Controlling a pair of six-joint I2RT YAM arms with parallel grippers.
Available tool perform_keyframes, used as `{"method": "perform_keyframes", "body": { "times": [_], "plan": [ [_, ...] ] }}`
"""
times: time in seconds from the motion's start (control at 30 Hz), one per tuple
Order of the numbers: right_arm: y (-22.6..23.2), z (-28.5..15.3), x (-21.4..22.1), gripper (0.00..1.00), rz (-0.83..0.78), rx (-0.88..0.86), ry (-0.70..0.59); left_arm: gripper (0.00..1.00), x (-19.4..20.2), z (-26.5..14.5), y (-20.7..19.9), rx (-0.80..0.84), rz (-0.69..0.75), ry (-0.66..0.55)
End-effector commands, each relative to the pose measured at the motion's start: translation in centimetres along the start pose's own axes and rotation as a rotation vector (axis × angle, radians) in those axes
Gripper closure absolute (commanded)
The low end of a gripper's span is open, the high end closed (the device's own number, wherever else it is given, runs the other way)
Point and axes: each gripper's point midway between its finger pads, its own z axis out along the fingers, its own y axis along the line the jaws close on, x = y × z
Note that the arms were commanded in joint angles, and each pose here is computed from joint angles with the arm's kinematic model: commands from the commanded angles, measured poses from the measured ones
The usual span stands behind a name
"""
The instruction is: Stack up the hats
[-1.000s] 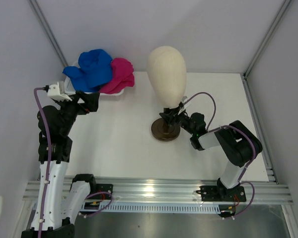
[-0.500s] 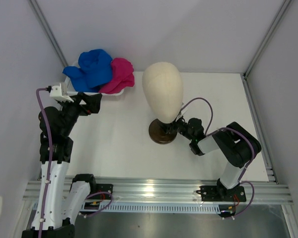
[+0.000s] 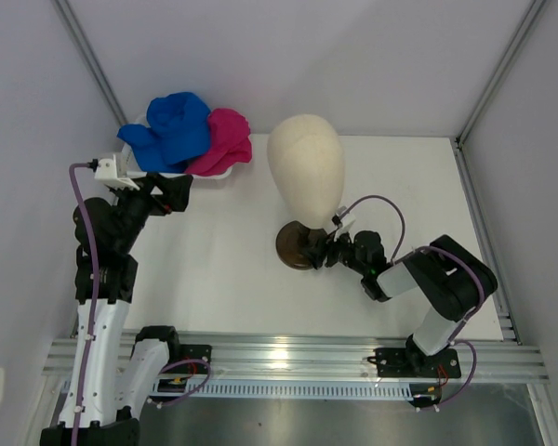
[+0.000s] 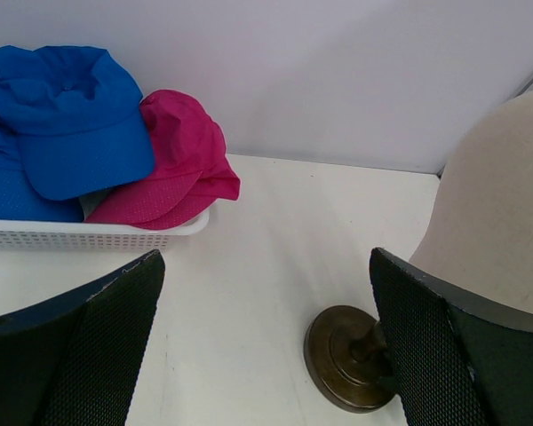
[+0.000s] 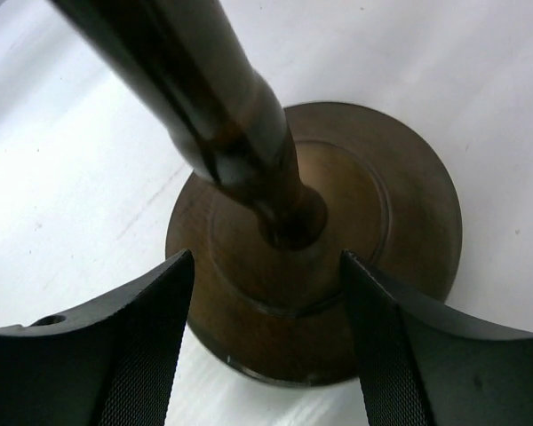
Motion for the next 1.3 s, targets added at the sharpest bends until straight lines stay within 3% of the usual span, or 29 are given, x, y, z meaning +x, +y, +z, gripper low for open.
{"method": "perform_keyframes", "body": {
  "times": [0.0, 0.1, 0.27, 0.4, 0.63, 0.73, 0.8, 0.87, 0.93, 1.07, 1.1, 1.17, 1.2, 1.27],
  "plan": [
    [0.2, -1.4, 0.0, 0.3, -0.001, 0.022, 0.008, 0.0, -0.8, 0.2, -0.5, 0.032, 0.004, -0.028],
    [0.3, -2.5, -0.9, 0.28, -0.012, 0.044, 0.001, 0.01, -0.6, 0.2, -0.6, 0.038, 0.003, -0.022],
    [-0.6, -5.1, -2.9, 0.16, -0.056, 0.15, -0.005, 0.01, -0.2, 0.6, -0.4, 0.033, -0.014, 0.001],
    [-3.9, -8.8, -6.5, 0.0, -0.005, 0.411, -0.076, 0.0, 0.3, 1.2, -0.6, 0.038, -0.066, 0.021],
    [-8.8, -14.2, -11.4, 0.0, 0.291, 0.574, -0.287, 0.01, 2.3, 3.2, 0.8, -0.058, -0.2, 0.127],
    [-10.1, -14.6, -12.8, 0.0, 0.356, 0.608, -0.318, 0.01, 5.5, 4.3, 0.5, -0.051, -0.338, 0.272],
    [-10.6, -14.4, -13.7, 0.01, 0.367, 0.621, -0.322, 0.1, 6.6, 4.7, -0.1, -0.022, -0.399, 0.334],
    [-11.4, -13.5, -13.0, 0.05, 0.379, 0.629, -0.287, 0.15, 9.0, 5.1, -1.0, 0.0, -0.469, 0.405],
    [-11.9, -12.8, -13.5, 0.12, 0.391, 0.615, -0.293, 0.18, 9.8, 5.5, -0.9, -0.008, -0.515, 0.397],
    [-11.2, -10.1, -13.3, 0.32, 0.447, 0.485, -0.272, 0.33, 11.5, 5.9, -1.0, -0.03, -0.582, 0.387],
    [-11.4, -9.2, -13.3, 0.47, 0.457, 0.458, -0.283, 0.4, 11.8, 6.1, -1.1, -0.029, -0.589, 0.379],
    [-11.0, -8.1, -13.7, 0.58, 0.493, 0.401, -0.29, 0.46, 12.7, 6.4, -2.3, -0.008, -0.608, 0.401],
    [-11.6, -7.2, -13.0, 0.69, 0.51, 0.395, -0.273, 0.54, 13.6, 6.8, -3.0, -0.003, -0.618, 0.43],
    [-11.1, -5.7, -13.5, 0.8, 0.519, 0.327, -0.243, 0.67, 14.6, 7.3, -3.7, 0.001, -0.622, 0.453]
  ]
}}
